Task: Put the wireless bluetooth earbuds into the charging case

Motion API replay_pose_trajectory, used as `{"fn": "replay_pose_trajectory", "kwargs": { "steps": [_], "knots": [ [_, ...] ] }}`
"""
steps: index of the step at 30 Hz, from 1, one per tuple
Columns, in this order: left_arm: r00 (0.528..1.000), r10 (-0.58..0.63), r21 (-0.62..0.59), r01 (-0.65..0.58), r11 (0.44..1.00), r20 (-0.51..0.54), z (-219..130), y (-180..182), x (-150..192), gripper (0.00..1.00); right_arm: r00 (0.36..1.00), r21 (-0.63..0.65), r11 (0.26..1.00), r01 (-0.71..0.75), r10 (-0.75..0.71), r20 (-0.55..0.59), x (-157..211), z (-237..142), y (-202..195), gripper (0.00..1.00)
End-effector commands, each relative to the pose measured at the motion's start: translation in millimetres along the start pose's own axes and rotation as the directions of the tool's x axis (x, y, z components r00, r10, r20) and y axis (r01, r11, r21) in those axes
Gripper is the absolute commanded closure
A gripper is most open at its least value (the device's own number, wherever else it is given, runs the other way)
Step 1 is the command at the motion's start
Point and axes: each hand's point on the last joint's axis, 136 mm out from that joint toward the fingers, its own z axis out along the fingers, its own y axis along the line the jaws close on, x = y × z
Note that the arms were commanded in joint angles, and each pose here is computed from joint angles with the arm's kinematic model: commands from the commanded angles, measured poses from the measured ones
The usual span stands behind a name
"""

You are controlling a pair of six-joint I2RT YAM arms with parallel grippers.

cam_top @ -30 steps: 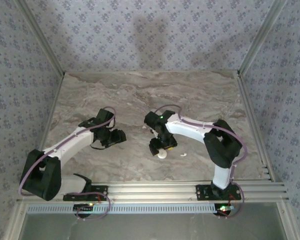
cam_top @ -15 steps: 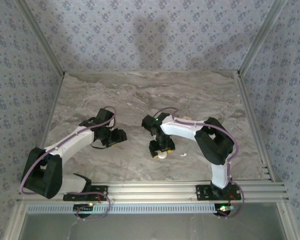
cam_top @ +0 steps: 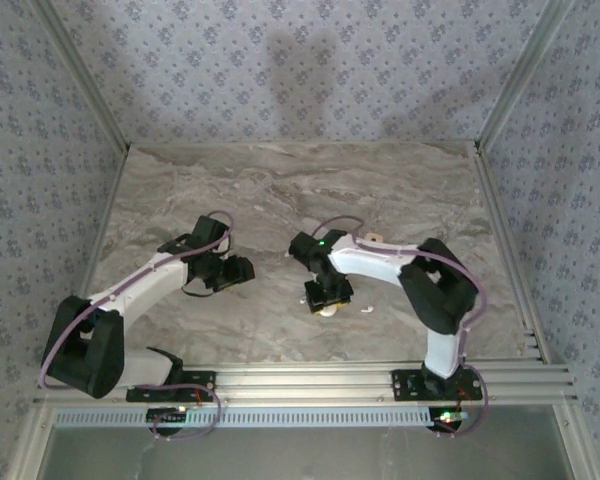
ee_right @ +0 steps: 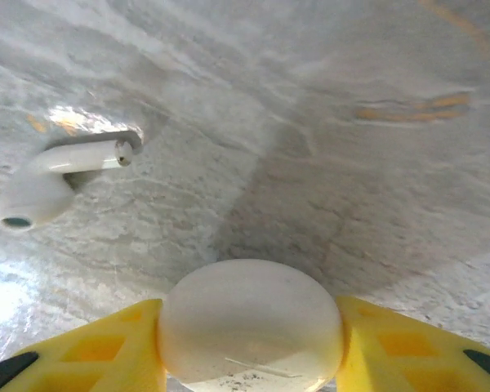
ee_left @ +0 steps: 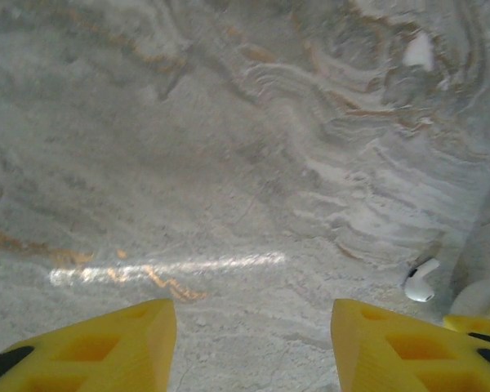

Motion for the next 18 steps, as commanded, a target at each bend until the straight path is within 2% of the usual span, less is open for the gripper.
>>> {"fn": "replay_pose_trajectory", "kwargs": {
  "steps": [1, 3, 4, 7, 13, 16, 18],
  "knots": [
    [0.976, 0.152, 0.111, -0.170, 0.979, 0.153, -21.8, -37.9, -24.2, 0.48, 0.975, -0.121, 0.989, -0.083, 0.106, 0.197, -19.0, -35.5, -4.6, 0.54],
    [0.935, 0.257, 0.133, -0.295, 0.946, 0.245, -33.9, -58.9, -30.2, 0.49, 0.929, -0.254, 0.962, -0.099, 0.180, 0.323, -36.3, -56.3, 0.5, 0.54],
    [0.898, 0.322, 0.133, -0.374, 0.918, 0.299, -40.5, -71.3, -31.5, 0.49, 0.890, -0.316, 0.945, -0.081, 0.211, 0.404, -47.2, -73.0, 1.8, 0.54],
    [0.760, 0.466, 0.124, -0.571, 0.811, 0.454, -58.4, -105.0, -28.6, 0.49, 0.795, -0.427, 0.904, -0.028, 0.280, 0.539, -58.8, -108.1, 0.4, 0.55],
    [0.468, 0.576, 0.109, -0.830, 0.547, 0.670, -72.2, -146.2, 1.3, 0.49, 0.668, -0.518, 0.851, 0.093, 0.332, 0.666, -61.7, -158.3, -9.1, 0.56],
    [0.343, 0.617, 0.066, -0.903, 0.426, 0.708, -71.1, -157.9, 17.6, 0.49, 0.619, -0.566, 0.799, 0.200, 0.345, 0.705, -59.7, -179.6, 0.2, 0.56],
    [0.279, 0.634, 0.037, -0.930, 0.367, 0.722, -70.0, -164.6, 24.4, 0.49, 0.595, -0.586, 0.768, 0.261, 0.350, 0.723, -58.2, -189.7, 7.2, 0.56]
  ]
}}
